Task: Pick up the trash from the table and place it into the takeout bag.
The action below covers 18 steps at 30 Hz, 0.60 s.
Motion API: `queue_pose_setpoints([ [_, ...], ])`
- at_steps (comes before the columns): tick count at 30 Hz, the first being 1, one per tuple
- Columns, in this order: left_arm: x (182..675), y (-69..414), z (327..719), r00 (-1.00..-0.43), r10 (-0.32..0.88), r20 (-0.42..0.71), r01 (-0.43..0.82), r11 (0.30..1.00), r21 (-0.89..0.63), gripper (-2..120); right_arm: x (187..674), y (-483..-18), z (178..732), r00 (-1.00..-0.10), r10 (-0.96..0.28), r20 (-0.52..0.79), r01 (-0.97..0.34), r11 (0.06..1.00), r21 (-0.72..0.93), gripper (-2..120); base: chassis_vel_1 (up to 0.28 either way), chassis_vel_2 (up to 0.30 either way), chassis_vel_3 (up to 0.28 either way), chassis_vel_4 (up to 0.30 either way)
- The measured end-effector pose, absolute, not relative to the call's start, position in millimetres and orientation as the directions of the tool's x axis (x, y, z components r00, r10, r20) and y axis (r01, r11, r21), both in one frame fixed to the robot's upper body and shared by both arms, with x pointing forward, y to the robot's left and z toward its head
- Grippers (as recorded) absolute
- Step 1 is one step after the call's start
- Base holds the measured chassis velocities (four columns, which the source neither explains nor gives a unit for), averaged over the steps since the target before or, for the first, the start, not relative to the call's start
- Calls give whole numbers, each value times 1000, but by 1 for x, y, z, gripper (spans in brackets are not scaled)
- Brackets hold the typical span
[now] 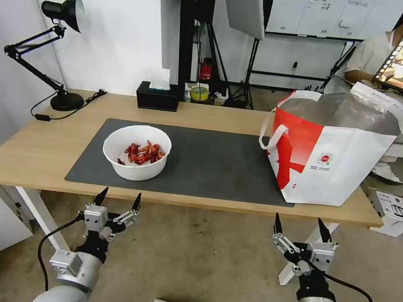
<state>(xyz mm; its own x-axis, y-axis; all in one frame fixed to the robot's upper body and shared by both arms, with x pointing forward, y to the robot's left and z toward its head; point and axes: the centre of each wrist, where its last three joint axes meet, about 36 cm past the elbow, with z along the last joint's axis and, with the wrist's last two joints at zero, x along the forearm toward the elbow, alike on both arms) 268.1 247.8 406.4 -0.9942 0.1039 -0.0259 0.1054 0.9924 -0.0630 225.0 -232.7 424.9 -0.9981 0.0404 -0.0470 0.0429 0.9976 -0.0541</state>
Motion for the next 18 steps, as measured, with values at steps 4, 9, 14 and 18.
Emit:
queue_pose_setpoints([
  [4, 268, 248, 406, -994, 103, -26, 105, 992, -63, 100, 225, -233, 426, -998, 40, -47, 42, 998, -54, 100, 0, 0, 0, 0],
  [9, 268, 247, 407, -995, 97, -29, 99, 993, -70, 100, 224, -233, 426, -999, 33, -43, 36, 997, -70, 100, 0, 0, 0, 0],
  [14, 267, 253, 415, -994, 96, -43, 98, 993, -64, 100, 224, -234, 426, -999, 32, -40, 34, 997, -74, 100, 0, 0, 0, 0],
  [18, 279, 267, 434, -992, 109, -57, 113, 992, -64, 100, 224, -234, 425, -999, 31, -40, 34, 997, -75, 100, 0, 0, 0, 0],
])
